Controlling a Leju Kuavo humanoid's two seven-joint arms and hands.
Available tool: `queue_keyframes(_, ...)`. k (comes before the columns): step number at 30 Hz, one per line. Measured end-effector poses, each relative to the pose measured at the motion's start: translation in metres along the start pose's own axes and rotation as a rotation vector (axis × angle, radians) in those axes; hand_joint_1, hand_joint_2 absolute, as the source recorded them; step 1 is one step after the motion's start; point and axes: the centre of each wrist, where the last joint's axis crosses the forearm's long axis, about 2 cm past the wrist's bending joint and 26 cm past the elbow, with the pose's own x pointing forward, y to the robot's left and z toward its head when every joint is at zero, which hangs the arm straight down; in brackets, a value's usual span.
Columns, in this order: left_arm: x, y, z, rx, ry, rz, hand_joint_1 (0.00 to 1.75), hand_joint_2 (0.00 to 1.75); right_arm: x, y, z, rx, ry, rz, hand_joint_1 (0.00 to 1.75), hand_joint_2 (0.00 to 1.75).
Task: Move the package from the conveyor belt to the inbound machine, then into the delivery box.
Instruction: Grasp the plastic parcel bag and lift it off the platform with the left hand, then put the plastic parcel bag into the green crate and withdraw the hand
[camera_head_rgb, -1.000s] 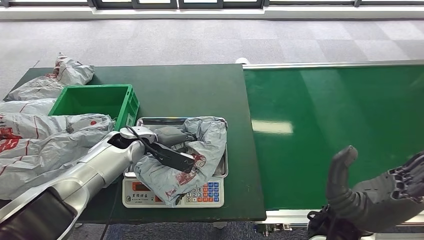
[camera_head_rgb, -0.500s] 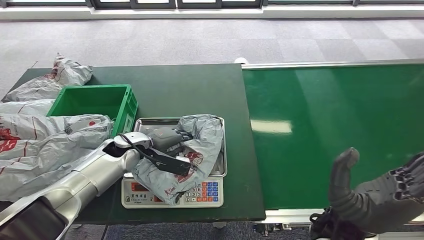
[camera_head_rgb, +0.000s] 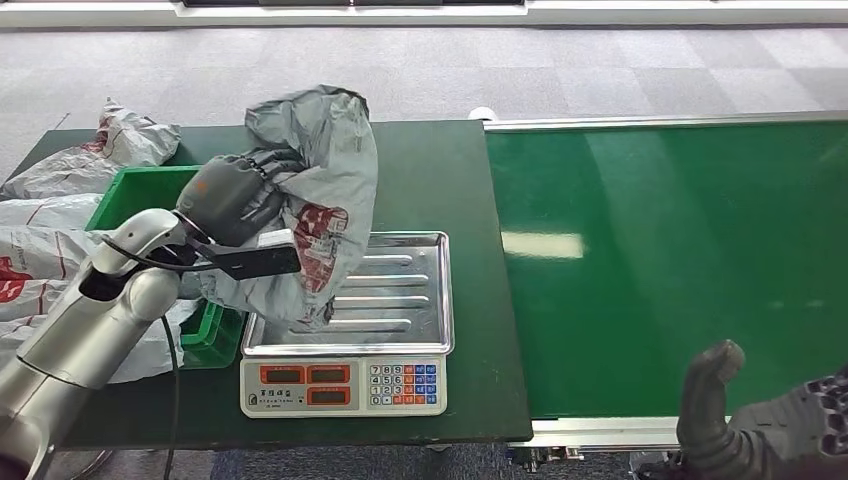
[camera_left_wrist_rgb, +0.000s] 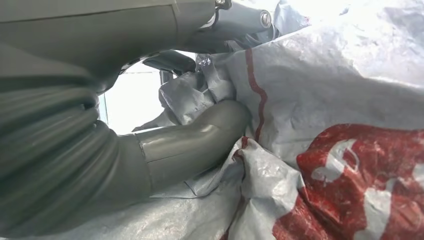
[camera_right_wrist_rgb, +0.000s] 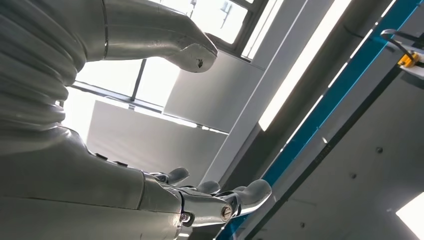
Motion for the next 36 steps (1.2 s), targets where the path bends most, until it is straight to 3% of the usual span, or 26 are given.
queue_keyframes(8,-0.004,0.039,0.014,0.217,-0.014,-0.049,1.75,1.75,0.003,-0.005,0.003,0.004,-0.005,0.003,0.00,1.75)
queue_keyframes(16,-0.018,0.103,0.042,0.538,0.009,-0.070,1.75,1.75,0.005,-0.008,0.009,0.014,0.006,0.003,0.00,1.75)
queue_keyframes(21,-0.029,0.122,0.059,0.631,0.078,-0.135,1.75,1.75,0.006,-0.009,0.010,0.016,0.012,0.005,0.00,1.75)
queue_keyframes(30,-0.089,0.117,0.115,0.666,0.363,-0.328,1.75,1.75,0.009,-0.016,0.012,0.017,0.023,0.016,0.00,1.75)
queue_keyframes(36,-0.138,0.085,0.168,0.572,0.606,-0.372,1.75,1.75,0.009,-0.020,0.013,0.020,0.031,0.026,0.00,1.75)
